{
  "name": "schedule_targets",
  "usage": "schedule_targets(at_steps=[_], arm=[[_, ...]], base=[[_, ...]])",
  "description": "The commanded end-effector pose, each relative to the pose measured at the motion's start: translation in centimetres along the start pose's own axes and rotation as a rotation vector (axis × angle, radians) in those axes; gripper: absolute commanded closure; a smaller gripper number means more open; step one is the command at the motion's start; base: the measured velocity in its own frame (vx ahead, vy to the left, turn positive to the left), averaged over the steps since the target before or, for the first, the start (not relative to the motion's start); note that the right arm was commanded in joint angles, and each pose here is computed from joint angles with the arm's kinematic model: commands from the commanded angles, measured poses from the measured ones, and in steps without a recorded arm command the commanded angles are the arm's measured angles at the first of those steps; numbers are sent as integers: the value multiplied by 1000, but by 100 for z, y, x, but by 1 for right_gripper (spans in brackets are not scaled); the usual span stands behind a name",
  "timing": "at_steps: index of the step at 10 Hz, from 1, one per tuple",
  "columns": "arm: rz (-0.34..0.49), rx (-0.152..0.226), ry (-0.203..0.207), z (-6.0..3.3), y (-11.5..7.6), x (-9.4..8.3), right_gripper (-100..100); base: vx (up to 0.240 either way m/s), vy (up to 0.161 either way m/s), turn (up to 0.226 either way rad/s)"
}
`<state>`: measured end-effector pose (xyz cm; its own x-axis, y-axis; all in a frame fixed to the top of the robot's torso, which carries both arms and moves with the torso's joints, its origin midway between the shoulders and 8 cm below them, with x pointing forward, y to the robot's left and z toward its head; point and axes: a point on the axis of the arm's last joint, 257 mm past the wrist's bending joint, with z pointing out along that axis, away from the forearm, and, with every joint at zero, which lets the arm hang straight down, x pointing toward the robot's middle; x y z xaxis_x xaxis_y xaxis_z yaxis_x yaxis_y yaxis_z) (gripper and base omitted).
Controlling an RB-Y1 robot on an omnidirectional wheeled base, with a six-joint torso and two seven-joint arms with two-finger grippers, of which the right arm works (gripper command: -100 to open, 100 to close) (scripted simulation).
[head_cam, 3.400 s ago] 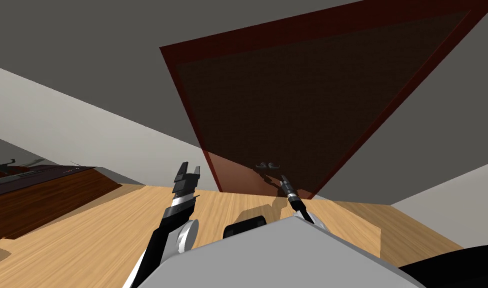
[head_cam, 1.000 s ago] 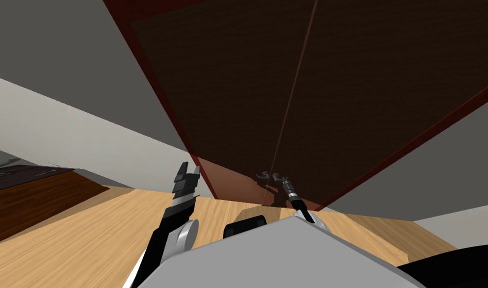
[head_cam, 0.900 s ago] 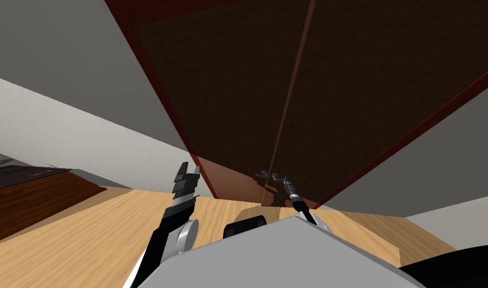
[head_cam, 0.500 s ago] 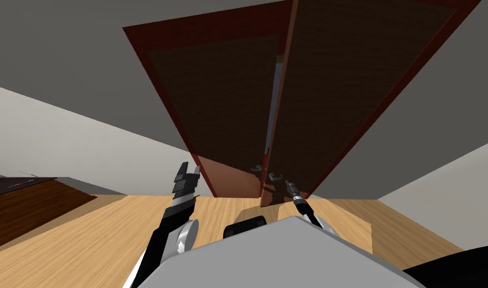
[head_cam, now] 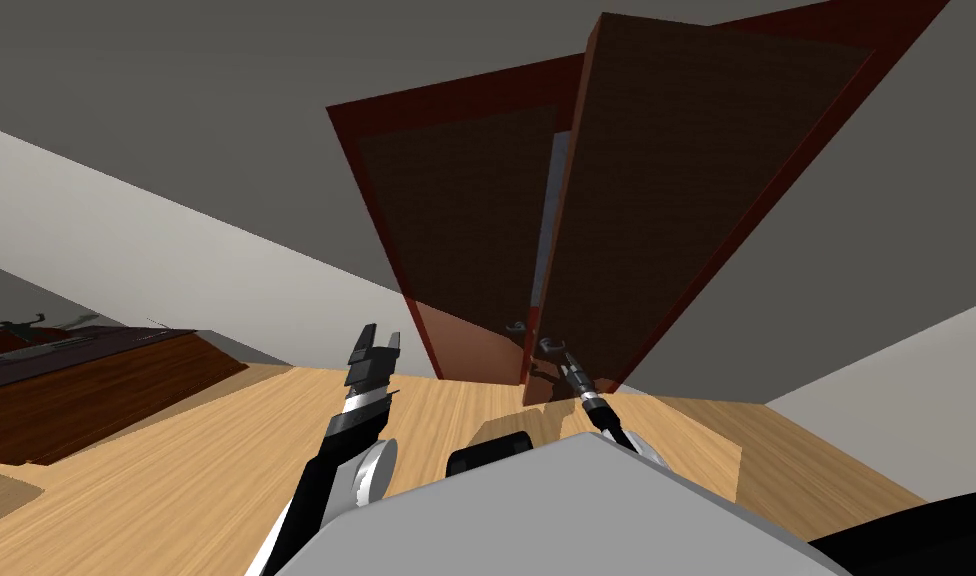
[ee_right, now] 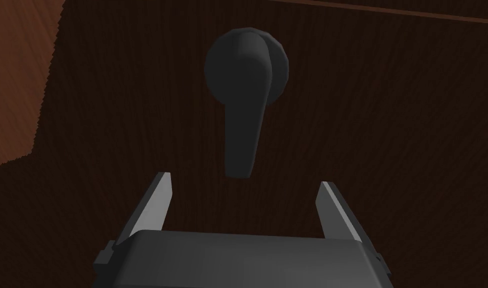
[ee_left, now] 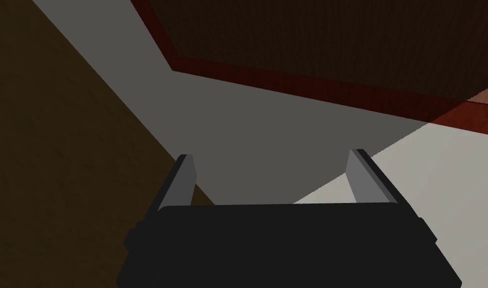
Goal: Pull the door open
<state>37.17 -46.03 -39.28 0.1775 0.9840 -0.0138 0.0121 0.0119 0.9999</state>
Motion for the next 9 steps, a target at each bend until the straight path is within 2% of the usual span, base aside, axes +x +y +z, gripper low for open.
schedule_targets(at_steps=[1,2,3,6,7,8,9], arm=[[10,-9,38,6,12,119,-100],[6,-5,22,7,9,79,-100],[6,-6,17,22,5,95,-100],[5,-8,9,56,2,119,-100],[5,-12,8,83,10,148,-100],[6,-10,9,69,6,134,-100],[6,-10,9,69,6,134,100]], base=[[-191,4,73],[-87,-5,13],[95,-34,4],[170,-77,23],[181,-24,40],[86,-4,11],[-7,-4,-7]])
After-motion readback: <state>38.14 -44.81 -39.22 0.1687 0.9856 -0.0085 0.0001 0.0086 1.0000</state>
